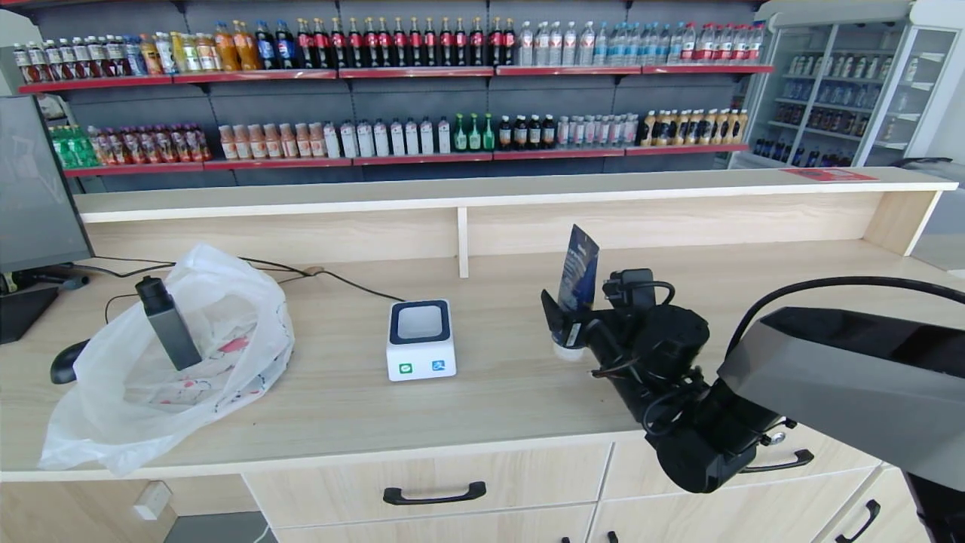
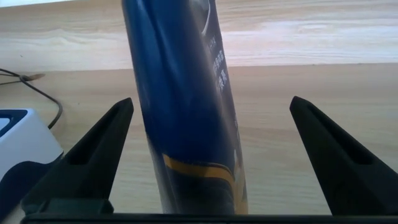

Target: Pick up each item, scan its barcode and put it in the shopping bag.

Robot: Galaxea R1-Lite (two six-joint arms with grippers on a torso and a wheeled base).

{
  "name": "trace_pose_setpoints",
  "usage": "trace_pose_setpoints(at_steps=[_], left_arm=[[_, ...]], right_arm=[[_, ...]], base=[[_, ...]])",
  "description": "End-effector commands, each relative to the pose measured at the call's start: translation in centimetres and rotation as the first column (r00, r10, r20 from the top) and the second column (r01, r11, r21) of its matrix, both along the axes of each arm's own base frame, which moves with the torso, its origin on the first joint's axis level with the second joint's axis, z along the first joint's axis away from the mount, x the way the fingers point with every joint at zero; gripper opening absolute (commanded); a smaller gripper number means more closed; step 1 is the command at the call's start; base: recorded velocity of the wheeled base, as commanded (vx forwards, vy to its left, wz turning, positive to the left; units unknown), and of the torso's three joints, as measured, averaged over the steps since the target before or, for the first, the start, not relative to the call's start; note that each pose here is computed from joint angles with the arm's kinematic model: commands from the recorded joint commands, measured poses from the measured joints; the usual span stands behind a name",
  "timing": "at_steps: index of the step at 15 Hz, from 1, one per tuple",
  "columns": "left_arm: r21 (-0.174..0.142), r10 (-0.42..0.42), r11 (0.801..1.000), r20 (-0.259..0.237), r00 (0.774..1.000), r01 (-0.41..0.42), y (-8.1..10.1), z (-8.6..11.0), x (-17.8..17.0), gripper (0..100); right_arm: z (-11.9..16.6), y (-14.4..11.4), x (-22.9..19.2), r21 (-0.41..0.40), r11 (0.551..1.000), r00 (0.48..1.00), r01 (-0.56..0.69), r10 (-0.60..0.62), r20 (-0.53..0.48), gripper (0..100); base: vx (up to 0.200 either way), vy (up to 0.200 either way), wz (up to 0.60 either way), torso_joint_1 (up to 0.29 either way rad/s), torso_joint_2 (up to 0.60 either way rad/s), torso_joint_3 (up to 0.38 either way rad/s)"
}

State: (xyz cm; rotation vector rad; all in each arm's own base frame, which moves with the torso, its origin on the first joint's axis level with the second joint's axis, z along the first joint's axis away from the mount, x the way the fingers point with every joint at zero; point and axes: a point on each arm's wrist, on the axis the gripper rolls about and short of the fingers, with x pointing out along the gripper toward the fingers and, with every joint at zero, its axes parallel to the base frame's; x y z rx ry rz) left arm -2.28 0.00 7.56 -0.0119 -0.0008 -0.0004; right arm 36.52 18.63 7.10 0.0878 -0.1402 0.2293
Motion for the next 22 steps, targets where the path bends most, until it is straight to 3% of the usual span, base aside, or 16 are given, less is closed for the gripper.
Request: trace_pose_setpoints(at_steps=[1,9,10,22], left_arm=[[0.000,0.000,1.000,0.001,1.000,0.000,0.0,0.0,0.0,0],[0.000,0.000,1.000,0.002,1.000,0.000,0.0,0.0,0.0,0],[0.000,0.000,1.000,0.002,1.000,0.000,0.0,0.0,0.0,0],[0.003,0.000,1.000,-0.001,1.000,0.000,0.0,0.0,0.0,0]], right_arm=[[-0.5,0.1,0.1,-0.004,1.000,1.000,-0.001,0.001,-0.009,100],[-0.9,-0.3,0.7,-0.005,1.000,1.000,0.011,-0.011,-0.010,100],[-0.9,-0.3,0.7,-0.005,1.000,1.000,0.011,-0.011,-0.010,0],[0.3,-0.9,-0.4,0.028,0.999,1.000,0.016,-0.015,-0.018,0]], base=[[0.000,0.000,0.00,0.000,0.00,0.000],[0.000,0.000,0.00,0.000,0.00,0.000],[0.000,0.000,0.00,0.000,0.00,0.000],[0.000,0.000,0.00,0.000,0.00,0.000]])
